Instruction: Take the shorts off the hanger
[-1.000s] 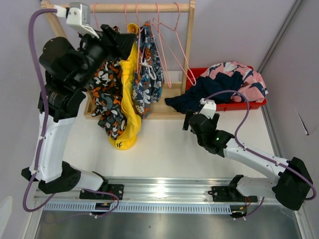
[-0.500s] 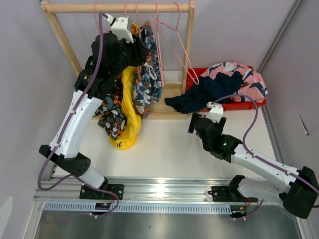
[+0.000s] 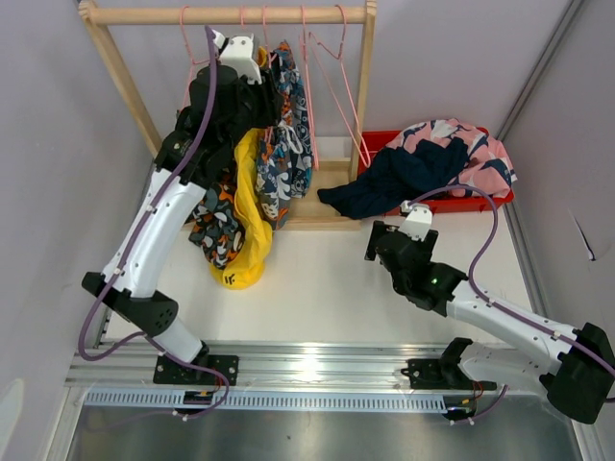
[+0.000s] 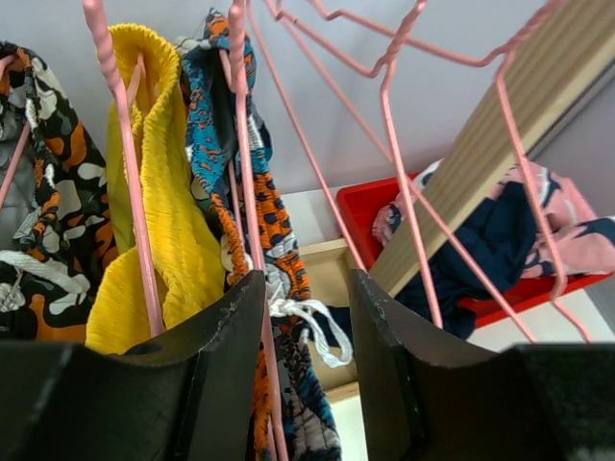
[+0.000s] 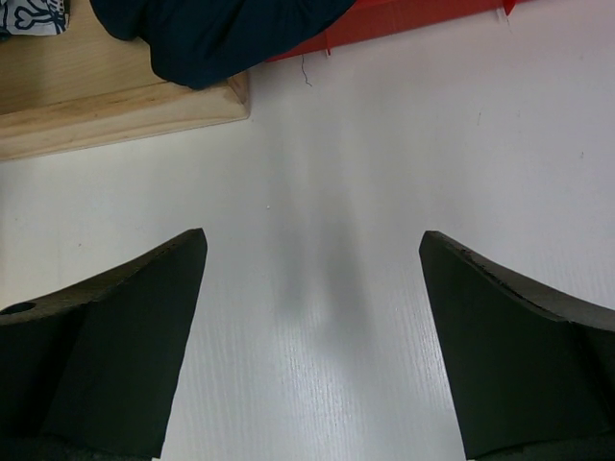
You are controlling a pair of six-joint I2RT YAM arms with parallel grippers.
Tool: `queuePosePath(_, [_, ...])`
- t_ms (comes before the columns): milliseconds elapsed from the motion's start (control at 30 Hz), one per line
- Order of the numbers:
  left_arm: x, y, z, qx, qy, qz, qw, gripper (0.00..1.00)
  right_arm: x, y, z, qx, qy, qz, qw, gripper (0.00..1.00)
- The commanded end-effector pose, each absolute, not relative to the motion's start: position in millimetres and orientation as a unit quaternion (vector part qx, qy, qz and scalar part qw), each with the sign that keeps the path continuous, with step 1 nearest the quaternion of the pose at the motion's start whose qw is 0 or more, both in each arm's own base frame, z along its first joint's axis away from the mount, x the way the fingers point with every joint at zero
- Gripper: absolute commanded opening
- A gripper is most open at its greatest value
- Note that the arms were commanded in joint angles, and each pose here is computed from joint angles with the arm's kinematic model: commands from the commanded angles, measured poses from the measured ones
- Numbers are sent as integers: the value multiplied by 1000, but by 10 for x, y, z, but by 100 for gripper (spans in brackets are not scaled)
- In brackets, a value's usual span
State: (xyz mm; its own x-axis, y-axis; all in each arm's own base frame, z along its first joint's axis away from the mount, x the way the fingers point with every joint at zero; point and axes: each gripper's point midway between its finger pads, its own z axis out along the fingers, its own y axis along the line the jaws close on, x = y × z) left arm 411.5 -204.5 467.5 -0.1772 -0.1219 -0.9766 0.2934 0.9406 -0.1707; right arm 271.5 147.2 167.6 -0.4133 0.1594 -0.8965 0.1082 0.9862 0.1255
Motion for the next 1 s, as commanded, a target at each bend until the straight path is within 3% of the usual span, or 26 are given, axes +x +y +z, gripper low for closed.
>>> queuePosePath(0, [4252, -1994, 4641, 49, 747, -131, 650, 46, 2735, 1399, 1747, 108, 826, 21, 553, 99])
queuePosePath(567, [4556, -1959, 4312, 39, 771, -68, 632, 43, 2714, 1339, 1651, 107, 829, 14, 548, 99])
queuePosePath(600, [4559, -1952, 4281, 39, 773, -67, 630, 37, 2714, 1335, 1664, 108, 828, 17, 550, 99])
queuePosePath(633, [4560, -1955, 4267, 40, 774, -67, 629, 23, 2713, 1327, 1656, 109, 828, 16, 549, 100])
queuePosePath(733, [4566, -1960, 4241, 37, 778, -65, 624, 0, 2707, 1324, 1639, 108, 829, 16, 549, 99])
queuePosePath(900, [4400, -1946, 4495, 47, 766, -75, 637, 0, 2695, 1323, 1625, 110, 830, 17, 547, 100])
queuePosePath(967, [4256, -1912, 4841, 50, 745, -82, 660, 0, 2687, 1314, 1619, 110, 830, 18, 547, 100])
